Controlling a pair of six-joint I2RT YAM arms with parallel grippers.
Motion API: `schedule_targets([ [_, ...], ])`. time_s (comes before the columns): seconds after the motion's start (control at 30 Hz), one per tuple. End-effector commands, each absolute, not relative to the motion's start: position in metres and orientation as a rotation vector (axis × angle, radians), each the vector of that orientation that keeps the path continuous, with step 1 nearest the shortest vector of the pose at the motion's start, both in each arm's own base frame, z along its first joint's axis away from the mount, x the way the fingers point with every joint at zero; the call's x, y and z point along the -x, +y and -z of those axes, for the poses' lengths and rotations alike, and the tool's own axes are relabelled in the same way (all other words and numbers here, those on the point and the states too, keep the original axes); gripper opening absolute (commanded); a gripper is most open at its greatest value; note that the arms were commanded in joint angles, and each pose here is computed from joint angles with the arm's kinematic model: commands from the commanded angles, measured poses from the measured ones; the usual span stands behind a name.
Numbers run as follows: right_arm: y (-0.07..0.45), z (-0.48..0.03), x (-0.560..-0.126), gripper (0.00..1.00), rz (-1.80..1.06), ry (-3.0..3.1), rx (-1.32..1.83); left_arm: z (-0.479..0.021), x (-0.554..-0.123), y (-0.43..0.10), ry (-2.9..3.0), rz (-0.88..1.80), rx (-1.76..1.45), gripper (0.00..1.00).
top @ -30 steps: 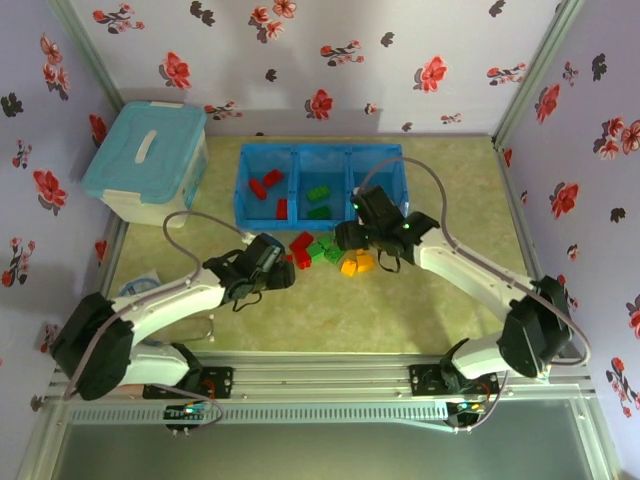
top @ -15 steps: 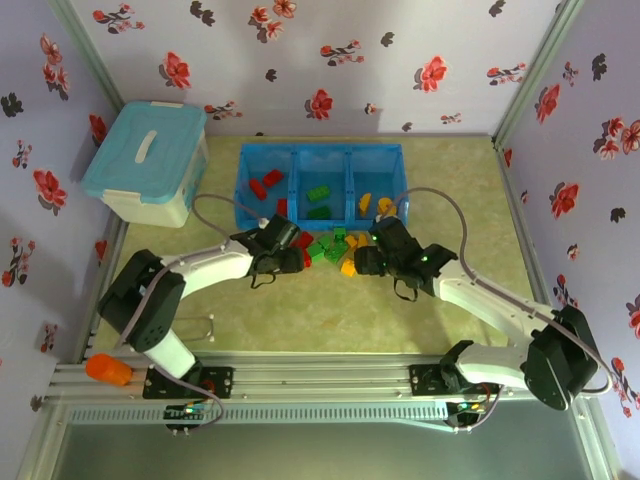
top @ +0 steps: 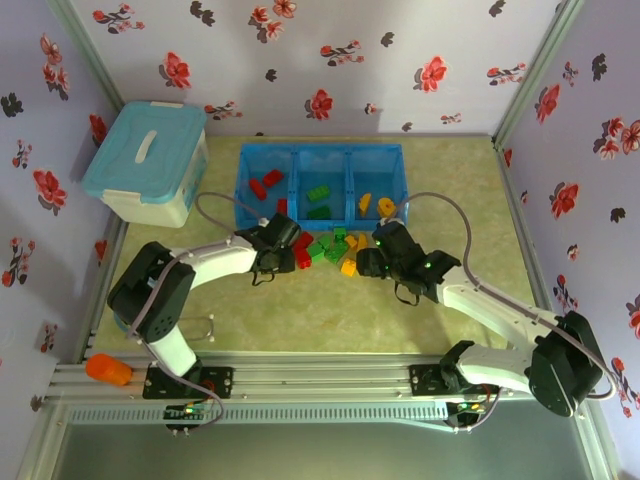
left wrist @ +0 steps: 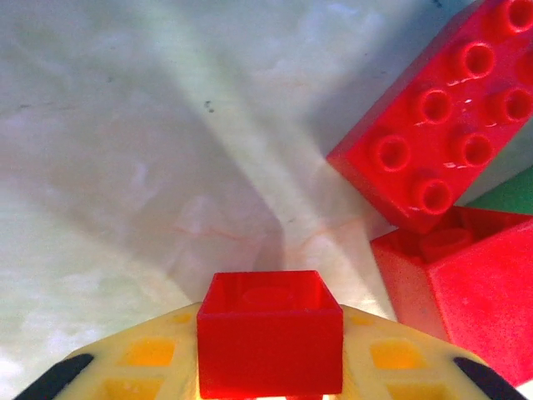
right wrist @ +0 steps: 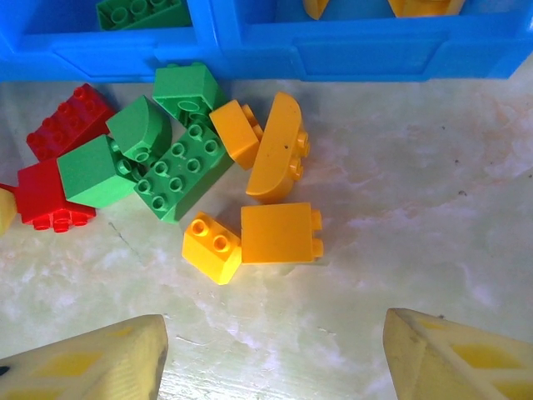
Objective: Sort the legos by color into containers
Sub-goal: Pick up the lego from the center of the table, then place the lego in the container.
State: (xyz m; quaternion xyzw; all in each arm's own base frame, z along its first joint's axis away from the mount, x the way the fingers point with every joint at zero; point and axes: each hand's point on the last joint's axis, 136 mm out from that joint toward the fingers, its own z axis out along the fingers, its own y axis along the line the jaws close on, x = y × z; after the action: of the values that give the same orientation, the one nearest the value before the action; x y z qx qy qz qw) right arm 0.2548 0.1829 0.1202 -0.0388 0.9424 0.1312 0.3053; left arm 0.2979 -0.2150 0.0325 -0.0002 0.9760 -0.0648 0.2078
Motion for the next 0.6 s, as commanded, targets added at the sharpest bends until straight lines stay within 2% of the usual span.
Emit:
schedule_targets([
  [0.0,0.182,-0.116,-0.255,0.69,-0.359,2.485,0.06,-0.062,-0.299,-0.203,2.654,0.128,-0.005,0.27],
  [0.33,0.184,-0.104,-0.248,0.67,-0.395,2.514,0.03,-0.123,-0.337,-0.181,2.543,0.162,0.056,0.28],
  [0.57,0.175,-0.112,-0.242,0.66,-0.407,2.484,0.008,-0.146,-0.394,-0.176,2.517,0.202,0.101,0.28],
])
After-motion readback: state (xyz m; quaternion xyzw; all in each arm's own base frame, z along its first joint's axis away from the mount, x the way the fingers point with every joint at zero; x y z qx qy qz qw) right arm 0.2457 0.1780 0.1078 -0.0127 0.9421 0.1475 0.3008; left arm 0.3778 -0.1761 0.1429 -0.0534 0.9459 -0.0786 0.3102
